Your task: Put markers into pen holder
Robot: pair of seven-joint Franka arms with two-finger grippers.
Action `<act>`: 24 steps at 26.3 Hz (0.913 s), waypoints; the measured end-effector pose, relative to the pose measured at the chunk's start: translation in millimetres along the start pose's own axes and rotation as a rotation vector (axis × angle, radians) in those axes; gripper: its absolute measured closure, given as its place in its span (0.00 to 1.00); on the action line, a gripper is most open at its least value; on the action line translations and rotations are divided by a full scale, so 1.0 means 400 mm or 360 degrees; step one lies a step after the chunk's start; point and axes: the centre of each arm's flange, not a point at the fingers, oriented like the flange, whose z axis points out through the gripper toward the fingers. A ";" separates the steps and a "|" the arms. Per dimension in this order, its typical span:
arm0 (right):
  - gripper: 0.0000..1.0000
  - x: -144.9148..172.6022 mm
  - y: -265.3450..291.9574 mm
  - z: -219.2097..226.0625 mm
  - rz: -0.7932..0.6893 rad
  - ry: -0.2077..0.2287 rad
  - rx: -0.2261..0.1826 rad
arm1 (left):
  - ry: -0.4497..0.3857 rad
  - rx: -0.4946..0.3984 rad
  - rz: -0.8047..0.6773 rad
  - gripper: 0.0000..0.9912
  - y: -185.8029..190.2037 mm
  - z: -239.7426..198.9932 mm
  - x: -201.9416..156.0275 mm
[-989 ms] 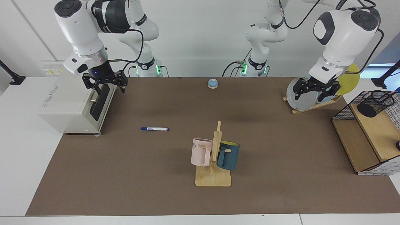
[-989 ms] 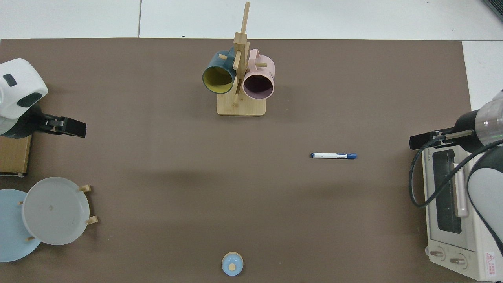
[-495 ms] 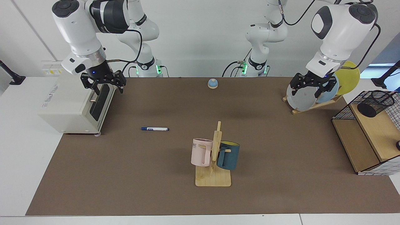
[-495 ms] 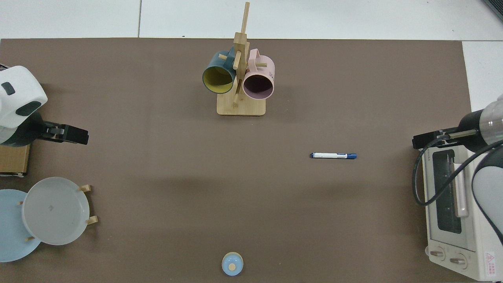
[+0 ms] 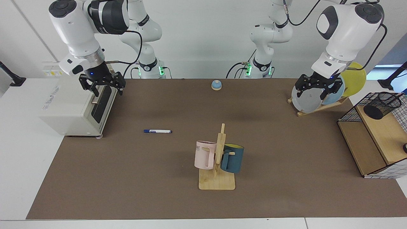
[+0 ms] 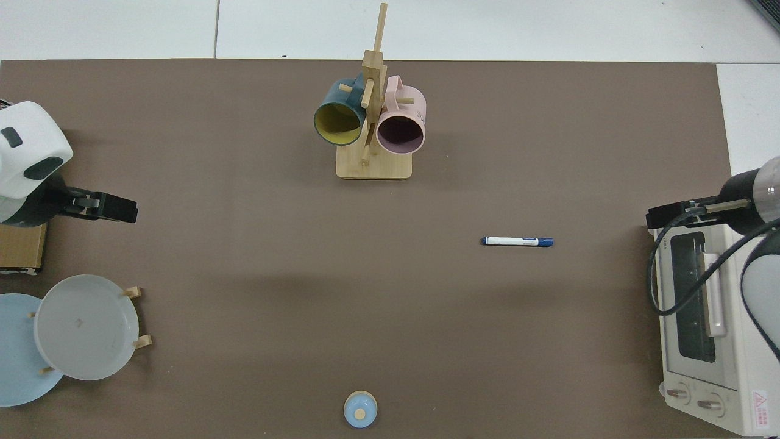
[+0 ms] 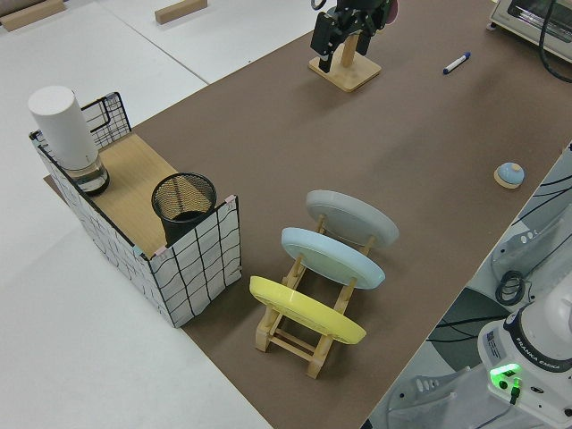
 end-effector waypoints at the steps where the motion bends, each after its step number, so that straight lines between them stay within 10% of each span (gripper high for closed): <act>1: 0.00 0.003 0.000 -0.001 0.0014 0.0018 -0.0001 | 0.0000 0.0000 0.0000 0.00 0.000 0.000 0.000; 17: 0.00 0.035 -0.187 0.064 0.1018 0.0106 0.0043 | 0.0002 0.0000 0.0000 0.00 0.000 0.000 0.000; 24: 0.00 0.016 -0.210 0.164 0.1672 -0.0020 0.0005 | 0.0001 0.0000 0.0001 0.00 0.001 0.001 0.000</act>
